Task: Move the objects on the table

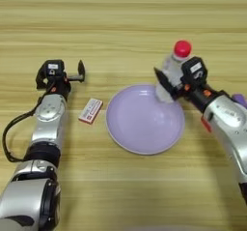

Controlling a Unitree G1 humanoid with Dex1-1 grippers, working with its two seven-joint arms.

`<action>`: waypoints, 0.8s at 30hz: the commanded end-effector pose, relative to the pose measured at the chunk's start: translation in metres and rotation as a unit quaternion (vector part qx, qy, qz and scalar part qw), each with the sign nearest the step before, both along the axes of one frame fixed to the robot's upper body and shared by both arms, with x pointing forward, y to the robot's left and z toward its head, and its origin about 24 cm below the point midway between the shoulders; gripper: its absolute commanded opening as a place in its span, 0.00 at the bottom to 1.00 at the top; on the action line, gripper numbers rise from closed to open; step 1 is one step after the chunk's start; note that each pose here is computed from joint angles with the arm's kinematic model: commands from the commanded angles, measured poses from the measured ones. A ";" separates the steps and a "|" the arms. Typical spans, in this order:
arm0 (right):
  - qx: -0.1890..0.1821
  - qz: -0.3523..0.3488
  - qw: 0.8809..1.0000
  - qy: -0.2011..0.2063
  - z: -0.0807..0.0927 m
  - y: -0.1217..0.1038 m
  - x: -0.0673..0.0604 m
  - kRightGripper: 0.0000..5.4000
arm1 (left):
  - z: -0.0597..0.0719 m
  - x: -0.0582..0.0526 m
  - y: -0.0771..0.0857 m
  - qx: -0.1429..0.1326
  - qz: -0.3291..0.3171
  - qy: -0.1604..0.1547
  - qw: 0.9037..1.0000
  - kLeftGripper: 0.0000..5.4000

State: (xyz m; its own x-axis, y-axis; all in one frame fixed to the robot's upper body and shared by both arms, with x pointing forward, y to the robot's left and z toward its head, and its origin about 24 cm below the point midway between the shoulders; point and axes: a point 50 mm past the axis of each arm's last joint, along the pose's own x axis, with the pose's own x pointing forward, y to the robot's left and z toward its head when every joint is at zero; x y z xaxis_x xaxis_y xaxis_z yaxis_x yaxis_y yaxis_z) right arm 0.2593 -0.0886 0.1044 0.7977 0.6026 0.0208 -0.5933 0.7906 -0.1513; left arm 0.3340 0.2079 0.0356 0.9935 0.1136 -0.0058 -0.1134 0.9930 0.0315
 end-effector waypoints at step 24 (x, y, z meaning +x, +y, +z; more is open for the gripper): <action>-0.004 0.051 0.999 0.013 -0.018 0.026 -0.008 0.81 | 0.000 -0.001 -0.001 0.009 -0.002 -0.002 1.000 1.00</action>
State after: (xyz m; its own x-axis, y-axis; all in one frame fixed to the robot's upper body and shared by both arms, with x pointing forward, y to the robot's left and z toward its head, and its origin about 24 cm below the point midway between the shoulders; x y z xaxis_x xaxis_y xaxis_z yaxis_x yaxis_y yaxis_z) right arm 0.2533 -0.0643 0.0785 0.7406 0.6709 -0.0381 -0.6698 0.7323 -0.1229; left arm 0.3330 0.2070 0.0353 0.9937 0.1119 -0.0033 -0.1118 0.9932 0.0338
